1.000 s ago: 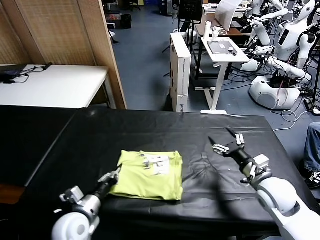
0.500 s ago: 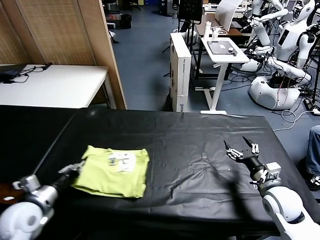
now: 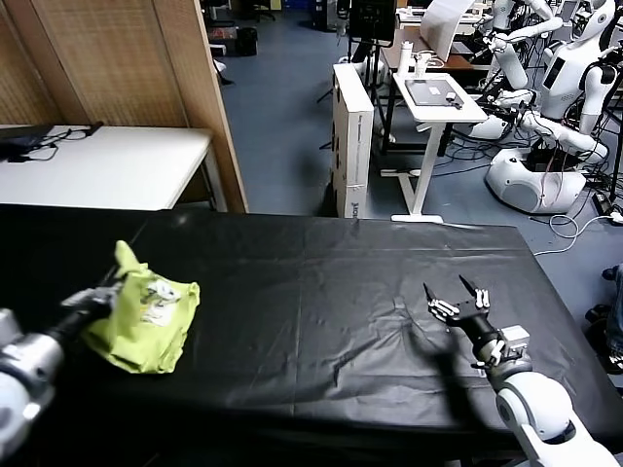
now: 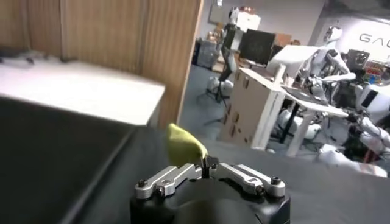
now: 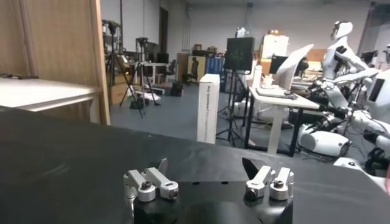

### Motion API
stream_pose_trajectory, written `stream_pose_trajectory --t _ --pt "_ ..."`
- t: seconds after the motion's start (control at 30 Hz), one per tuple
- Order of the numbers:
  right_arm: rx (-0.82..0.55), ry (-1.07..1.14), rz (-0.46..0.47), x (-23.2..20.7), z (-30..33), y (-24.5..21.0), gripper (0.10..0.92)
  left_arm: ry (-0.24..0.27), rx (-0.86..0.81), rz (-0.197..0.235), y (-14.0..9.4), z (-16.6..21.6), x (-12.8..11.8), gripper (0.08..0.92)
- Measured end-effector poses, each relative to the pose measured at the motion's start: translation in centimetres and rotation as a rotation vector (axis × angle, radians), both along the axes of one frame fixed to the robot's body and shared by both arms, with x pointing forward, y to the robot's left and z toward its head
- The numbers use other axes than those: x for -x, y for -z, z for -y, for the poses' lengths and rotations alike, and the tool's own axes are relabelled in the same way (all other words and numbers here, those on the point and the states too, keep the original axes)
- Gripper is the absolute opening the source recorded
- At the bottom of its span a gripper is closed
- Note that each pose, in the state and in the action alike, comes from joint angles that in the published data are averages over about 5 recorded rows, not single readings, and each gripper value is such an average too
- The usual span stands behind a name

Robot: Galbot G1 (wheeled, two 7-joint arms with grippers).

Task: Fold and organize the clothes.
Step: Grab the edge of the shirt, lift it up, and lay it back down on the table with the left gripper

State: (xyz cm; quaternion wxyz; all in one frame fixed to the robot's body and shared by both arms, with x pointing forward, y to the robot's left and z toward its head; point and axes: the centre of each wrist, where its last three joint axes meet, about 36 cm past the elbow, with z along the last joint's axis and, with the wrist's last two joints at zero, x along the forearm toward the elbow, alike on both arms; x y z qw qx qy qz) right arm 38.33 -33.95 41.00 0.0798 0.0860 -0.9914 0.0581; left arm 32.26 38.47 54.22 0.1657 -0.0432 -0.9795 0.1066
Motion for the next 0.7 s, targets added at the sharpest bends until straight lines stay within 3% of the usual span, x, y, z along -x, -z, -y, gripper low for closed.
stream_pose_trajectory --t 0.1,0.4,0.6,0.7 --pt "0.009 -0.003 -0.004 0.4 -0.3 0.3 0.907 0.042 0.072 -0.01 1.7 4.5 0.3 0.161" --pt "0.032 -0.038 -0.02 0.8 -2.2 1.3 0.907 0.204 0.347 -0.105 7.6 16.9 -0.2 0.161" --pt "-0.028 -0.12 -0.046 0.8 -4.5 0.7 0.907 0.238 0.39 -0.138 9.6 20.3 -1.0 0.163" --pt "-0.068 -0.16 -0.083 0.9 -5.6 0.4 0.907 0.253 0.392 -0.143 9.7 20.6 -1.0 0.245"
